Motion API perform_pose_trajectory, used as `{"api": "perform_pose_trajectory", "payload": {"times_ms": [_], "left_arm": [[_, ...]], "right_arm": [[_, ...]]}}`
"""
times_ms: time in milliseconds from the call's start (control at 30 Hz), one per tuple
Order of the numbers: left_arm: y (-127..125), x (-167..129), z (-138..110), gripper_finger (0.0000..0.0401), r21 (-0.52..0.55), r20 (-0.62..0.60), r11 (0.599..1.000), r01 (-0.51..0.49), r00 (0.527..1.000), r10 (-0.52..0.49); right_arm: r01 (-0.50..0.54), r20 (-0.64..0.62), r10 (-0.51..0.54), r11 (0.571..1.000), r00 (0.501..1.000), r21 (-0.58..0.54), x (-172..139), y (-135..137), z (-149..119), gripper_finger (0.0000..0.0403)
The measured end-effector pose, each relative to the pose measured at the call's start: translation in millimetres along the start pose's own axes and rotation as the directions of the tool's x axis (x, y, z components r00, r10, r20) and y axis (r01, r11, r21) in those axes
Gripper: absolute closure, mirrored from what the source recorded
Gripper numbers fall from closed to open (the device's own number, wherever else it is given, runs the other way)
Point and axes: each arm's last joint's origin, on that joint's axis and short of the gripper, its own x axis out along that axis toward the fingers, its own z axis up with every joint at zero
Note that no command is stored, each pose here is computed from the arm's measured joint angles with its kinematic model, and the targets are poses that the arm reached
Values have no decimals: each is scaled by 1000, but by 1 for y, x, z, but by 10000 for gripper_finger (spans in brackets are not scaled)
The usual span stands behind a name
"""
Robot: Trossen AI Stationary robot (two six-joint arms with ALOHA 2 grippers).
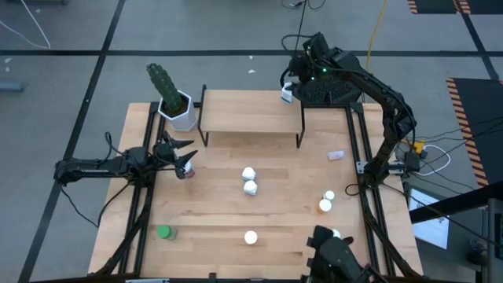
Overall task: Pick and place medicine bottles onto shelf by color
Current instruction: Put the top right white and blue pill bottle on the shelf
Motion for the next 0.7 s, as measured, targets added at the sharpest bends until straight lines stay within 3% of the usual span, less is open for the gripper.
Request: {"api": "perform_pose_trajectory", "payload": {"times_ms": [200, 300, 500, 700], "left_arm": [[0, 0, 0, 212, 0, -1, 1000, 0, 1000, 0], [0, 0, 0, 212, 0, -1, 1000, 0, 1000, 0], [0, 0, 0, 212, 1, -1, 1000, 0, 1000, 0], [0, 0, 0, 212, 3, -1, 1000, 1, 1000, -1]], "right_arm": [[24, 54, -42, 955, 998, 296, -23, 15, 12, 124], [76, 52, -98, 944, 994, 320, -28, 29, 17, 124], [344, 15, -367, 885, 930, 314, -13, 59, 3, 124], [357, 104, -406, 879, 908, 315, -4, 74, -18, 124]]}}
